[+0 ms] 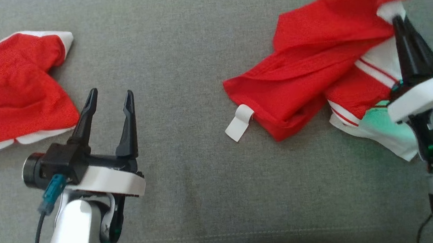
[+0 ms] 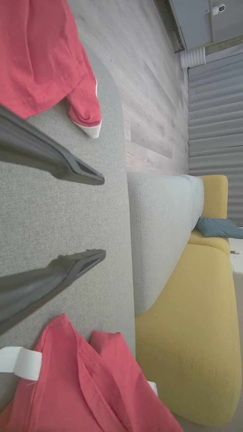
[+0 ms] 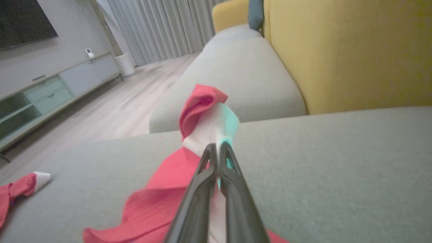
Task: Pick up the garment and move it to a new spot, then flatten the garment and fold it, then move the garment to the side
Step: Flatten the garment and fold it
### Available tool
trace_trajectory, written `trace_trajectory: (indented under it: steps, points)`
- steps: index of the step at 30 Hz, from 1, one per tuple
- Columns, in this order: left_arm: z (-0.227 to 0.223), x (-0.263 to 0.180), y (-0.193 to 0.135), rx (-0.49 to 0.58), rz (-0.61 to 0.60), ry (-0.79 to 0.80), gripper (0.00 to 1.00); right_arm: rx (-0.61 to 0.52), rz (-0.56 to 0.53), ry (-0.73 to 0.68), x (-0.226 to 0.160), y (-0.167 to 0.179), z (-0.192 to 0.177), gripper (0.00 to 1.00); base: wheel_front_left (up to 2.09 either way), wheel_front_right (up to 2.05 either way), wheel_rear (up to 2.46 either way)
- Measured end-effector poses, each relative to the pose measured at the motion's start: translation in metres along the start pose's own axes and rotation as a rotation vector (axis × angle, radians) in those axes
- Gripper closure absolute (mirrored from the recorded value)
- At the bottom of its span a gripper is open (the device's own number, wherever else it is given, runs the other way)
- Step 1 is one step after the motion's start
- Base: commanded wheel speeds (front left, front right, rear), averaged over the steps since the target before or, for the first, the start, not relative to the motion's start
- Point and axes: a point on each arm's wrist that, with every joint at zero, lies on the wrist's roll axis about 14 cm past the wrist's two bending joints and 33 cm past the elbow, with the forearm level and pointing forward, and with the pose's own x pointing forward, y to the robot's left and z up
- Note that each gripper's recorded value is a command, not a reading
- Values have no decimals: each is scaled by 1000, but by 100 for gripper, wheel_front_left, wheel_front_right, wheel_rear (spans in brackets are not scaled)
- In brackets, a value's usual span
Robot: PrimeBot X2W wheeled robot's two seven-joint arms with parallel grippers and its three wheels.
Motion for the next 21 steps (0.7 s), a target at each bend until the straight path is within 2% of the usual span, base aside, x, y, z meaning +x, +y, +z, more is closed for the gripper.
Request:
trace_trajectory:
  steps: [2, 3, 4, 5, 8, 12, 16, 21]
  points:
    - [-4, 2, -1, -4, -2, 9, 0, 8, -47, 63, -2, -18, -21, 100, 0, 0, 0]
    - [-6, 3, -1, -6, -3, 14, 0, 16, -72, 96, -3, -26, -33, 82, 0, 0, 0]
    - [-9, 3, -2, -9, -9, 19, 0, 18, -91, 131, -5, -34, -45, 35, 0, 0, 0]
    - [-11, 4, -3, -11, -12, 24, 0, 22, -106, 142, -6, -39, -52, 0, 0, 0, 0]
    - [-13, 6, -3, -13, -15, 28, 0, 19, -135, 133, -7, -49, -60, 0, 0, 0, 0]
    - [-6, 8, -4, 6, -22, 10, 0, -58, -141, -14, -8, -50, -32, 0, 0, 0, 0]
    - [4, 6, -5, 22, -23, -14, 0, -144, -89, -116, -15, -31, -4, 0, 0, 0, 0]
    - [16, -1, -8, 42, -28, -42, 0, -186, -37, -91, -41, -8, -14, 0, 0, 0, 0]
